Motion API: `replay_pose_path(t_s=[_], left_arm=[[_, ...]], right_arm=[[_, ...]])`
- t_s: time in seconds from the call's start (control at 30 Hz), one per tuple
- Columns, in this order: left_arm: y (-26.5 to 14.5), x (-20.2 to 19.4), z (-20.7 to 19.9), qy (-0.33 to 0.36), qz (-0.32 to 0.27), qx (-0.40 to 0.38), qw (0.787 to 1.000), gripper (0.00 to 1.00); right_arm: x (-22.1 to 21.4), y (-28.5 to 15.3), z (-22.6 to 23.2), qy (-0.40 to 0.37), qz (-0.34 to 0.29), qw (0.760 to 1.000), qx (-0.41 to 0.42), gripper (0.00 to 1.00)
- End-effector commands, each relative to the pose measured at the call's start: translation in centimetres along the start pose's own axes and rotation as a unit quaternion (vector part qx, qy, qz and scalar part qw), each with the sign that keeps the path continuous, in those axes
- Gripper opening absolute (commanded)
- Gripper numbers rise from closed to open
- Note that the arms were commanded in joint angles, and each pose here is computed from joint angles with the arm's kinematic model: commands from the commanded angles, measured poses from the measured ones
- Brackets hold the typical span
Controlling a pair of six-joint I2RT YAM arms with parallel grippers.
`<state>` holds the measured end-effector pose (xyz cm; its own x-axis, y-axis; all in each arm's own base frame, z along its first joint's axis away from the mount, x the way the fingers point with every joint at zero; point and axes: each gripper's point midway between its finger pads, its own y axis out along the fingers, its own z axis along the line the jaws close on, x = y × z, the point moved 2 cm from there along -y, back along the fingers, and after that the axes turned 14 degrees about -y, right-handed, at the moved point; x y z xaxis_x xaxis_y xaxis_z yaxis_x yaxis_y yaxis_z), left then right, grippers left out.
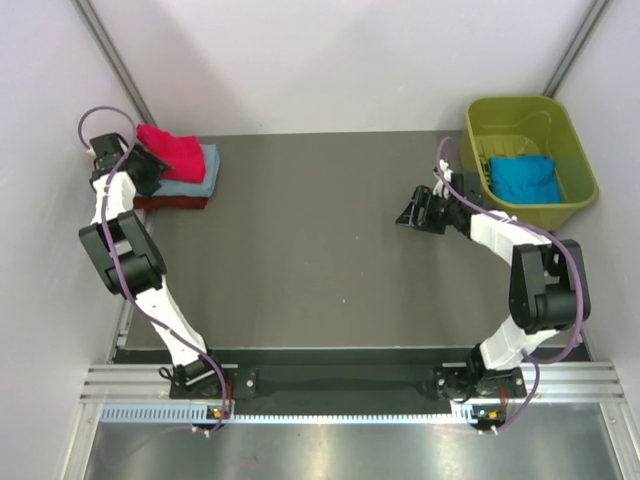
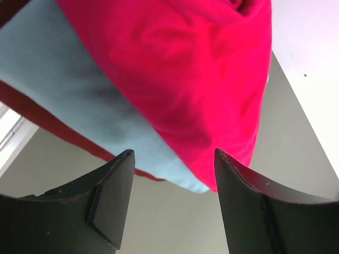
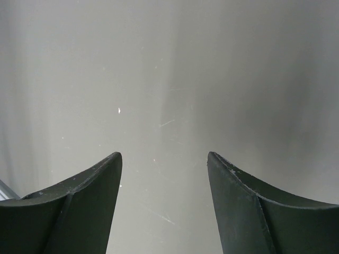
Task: Fold and stack the t-shirts
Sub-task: Neatly place the folded tshirt to the corner
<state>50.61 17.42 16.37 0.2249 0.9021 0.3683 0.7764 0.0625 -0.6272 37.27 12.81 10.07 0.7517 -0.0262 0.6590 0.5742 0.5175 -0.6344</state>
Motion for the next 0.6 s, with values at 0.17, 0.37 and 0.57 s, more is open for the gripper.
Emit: replay_pose_path(t_s=[0.17,0.37,0.57], left_arm=[[0.2,3.5,-2.7,0.029,-0.057,-0.033,0.997,0.62],[0.5,3.5,-2.7,0.025,-0.054,-0.038,0.998,0.57],[1.2,3.5,-2.5,0.029,-0.055,-0.037,0.997,0.49]], right_arm=[[1.4,-1.9,-0.1,-0.025,-0.037,0.999,-0.01,0.66],[1.3,-2.0,-0.5,-0.023,-0.038,0.999,-0.015,0.67],[1.5,-2.0,-0.5,-0.024,-0.038,0.999,-0.016,0.67]])
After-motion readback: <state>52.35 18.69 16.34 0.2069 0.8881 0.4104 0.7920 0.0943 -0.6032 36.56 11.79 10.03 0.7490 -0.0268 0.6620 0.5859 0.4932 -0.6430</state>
